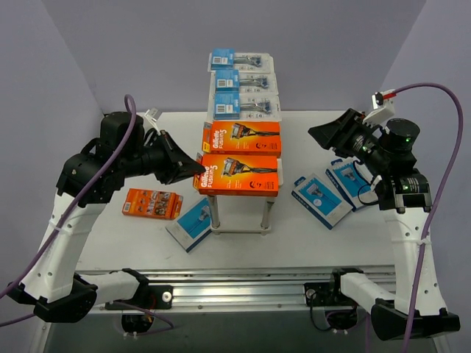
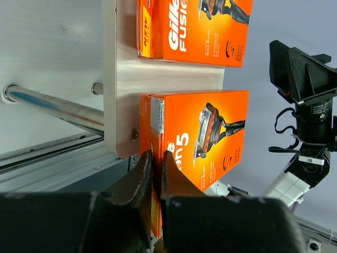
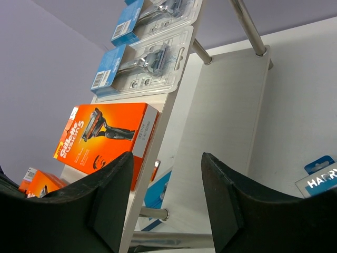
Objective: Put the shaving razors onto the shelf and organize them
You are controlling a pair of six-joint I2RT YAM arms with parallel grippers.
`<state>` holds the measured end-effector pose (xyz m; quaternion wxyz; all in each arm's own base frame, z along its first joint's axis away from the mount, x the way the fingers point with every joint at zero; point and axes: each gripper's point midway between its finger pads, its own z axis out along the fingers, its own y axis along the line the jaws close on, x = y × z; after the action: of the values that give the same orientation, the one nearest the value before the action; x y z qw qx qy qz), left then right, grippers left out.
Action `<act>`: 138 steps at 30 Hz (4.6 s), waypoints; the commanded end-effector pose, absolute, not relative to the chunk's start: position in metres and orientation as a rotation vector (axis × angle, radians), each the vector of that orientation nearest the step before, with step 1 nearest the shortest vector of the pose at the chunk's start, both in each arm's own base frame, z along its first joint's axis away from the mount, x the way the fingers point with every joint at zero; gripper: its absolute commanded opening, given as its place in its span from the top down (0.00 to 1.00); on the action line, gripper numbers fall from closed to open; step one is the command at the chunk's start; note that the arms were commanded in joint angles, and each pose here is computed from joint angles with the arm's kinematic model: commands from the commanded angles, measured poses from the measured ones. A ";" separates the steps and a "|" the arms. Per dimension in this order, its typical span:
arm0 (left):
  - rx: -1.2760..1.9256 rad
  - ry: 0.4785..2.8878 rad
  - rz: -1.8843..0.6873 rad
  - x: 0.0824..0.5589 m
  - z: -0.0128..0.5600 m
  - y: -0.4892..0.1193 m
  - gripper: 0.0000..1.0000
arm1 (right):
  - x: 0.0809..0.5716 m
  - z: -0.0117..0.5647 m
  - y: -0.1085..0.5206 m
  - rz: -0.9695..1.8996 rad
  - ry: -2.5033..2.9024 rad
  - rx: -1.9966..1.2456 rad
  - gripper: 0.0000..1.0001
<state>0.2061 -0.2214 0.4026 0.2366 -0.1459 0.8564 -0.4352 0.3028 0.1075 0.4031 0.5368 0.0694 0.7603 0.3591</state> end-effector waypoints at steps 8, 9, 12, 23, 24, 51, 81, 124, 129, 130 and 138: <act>-0.415 2.273 -1.225 0.221 0.415 -0.237 0.98 | 0.296 0.418 0.108 0.799 1.746 0.096 0.48; -0.413 2.271 -1.224 0.221 0.416 -0.237 0.98 | 0.296 0.418 0.108 0.798 1.748 0.095 0.48; -0.416 2.272 -1.211 0.222 0.415 -0.236 0.98 | 0.296 0.418 0.108 0.790 1.747 0.094 0.46; -0.396 2.252 -1.207 0.228 0.418 -0.239 0.98 | 0.294 0.417 0.108 0.774 1.750 0.093 0.43; -0.393 2.253 -1.205 0.230 0.417 -0.240 0.98 | 0.295 0.416 0.108 0.770 1.753 0.095 0.43; -0.358 2.234 -1.182 0.237 0.419 -0.242 0.98 | 0.294 0.413 0.110 0.741 1.761 0.080 0.41; -0.319 2.238 -1.118 0.241 0.412 -0.235 0.72 | 0.293 0.414 0.106 0.700 1.760 0.087 0.38; -0.345 1.991 -0.676 0.257 0.420 -0.105 0.39 | 0.294 0.495 0.076 0.595 1.718 0.269 0.04; -0.367 1.901 -0.541 0.275 0.405 -0.080 0.37 | 0.299 0.503 0.075 0.612 1.713 0.324 0.00; -0.369 1.888 -0.521 0.277 0.402 -0.075 0.36 | 0.300 0.502 0.075 0.612 1.713 0.331 0.00; -0.357 1.902 -0.335 0.315 0.352 -0.042 0.34 | 0.312 0.500 0.061 0.540 1.706 0.395 0.00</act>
<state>0.2925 -0.0558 0.3343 0.4982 -0.1733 0.8331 -0.1664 0.3076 0.0723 0.4955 0.5970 0.1476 0.7472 0.2520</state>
